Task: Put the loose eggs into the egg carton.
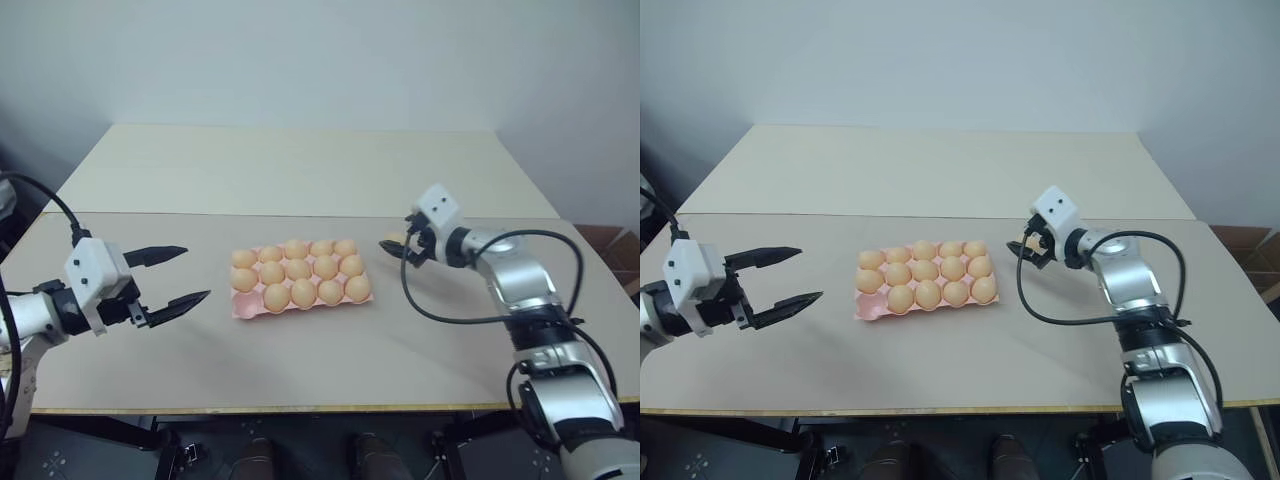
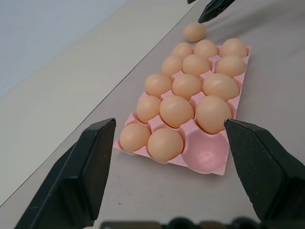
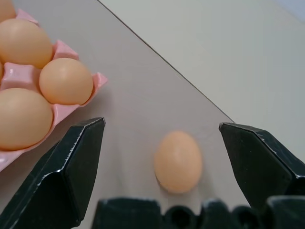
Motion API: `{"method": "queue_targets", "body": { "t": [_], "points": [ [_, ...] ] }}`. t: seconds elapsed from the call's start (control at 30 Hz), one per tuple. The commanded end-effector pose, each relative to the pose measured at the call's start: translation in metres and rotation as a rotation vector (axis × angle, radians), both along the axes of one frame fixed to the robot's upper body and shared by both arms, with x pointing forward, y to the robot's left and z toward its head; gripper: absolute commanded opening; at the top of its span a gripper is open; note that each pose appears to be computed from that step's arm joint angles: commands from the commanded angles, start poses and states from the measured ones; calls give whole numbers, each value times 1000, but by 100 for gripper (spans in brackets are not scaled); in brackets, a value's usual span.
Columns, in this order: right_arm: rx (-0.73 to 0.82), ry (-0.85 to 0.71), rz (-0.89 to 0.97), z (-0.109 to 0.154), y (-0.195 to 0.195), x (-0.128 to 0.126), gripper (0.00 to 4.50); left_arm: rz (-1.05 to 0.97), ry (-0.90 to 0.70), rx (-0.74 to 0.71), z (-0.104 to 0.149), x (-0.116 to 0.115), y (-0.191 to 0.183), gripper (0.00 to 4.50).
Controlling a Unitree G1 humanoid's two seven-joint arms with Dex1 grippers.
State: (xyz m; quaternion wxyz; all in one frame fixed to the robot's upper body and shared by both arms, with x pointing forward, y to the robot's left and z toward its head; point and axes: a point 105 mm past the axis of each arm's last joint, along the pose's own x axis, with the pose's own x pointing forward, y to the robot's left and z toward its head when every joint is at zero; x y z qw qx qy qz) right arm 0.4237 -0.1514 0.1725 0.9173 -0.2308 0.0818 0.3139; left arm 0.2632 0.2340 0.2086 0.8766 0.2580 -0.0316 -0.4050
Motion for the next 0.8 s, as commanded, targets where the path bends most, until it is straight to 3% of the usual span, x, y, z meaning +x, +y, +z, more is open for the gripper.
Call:
{"method": "queue_targets", "body": {
  "t": [0.03, 0.53, 0.8],
  "points": [
    [-35, -67, -14, 9, 1, 14, 444, -11, -42, 11, 9, -2, -4, 392],
    [-54, 23, -95, -15, 1, 38, 444, -16, -30, 14, 3, -4, -7, 392],
    [-73, 58, -111, -22, -1, 38, 192, -11, -24, 18, 1, -3, -7, 392]
  ]
}}
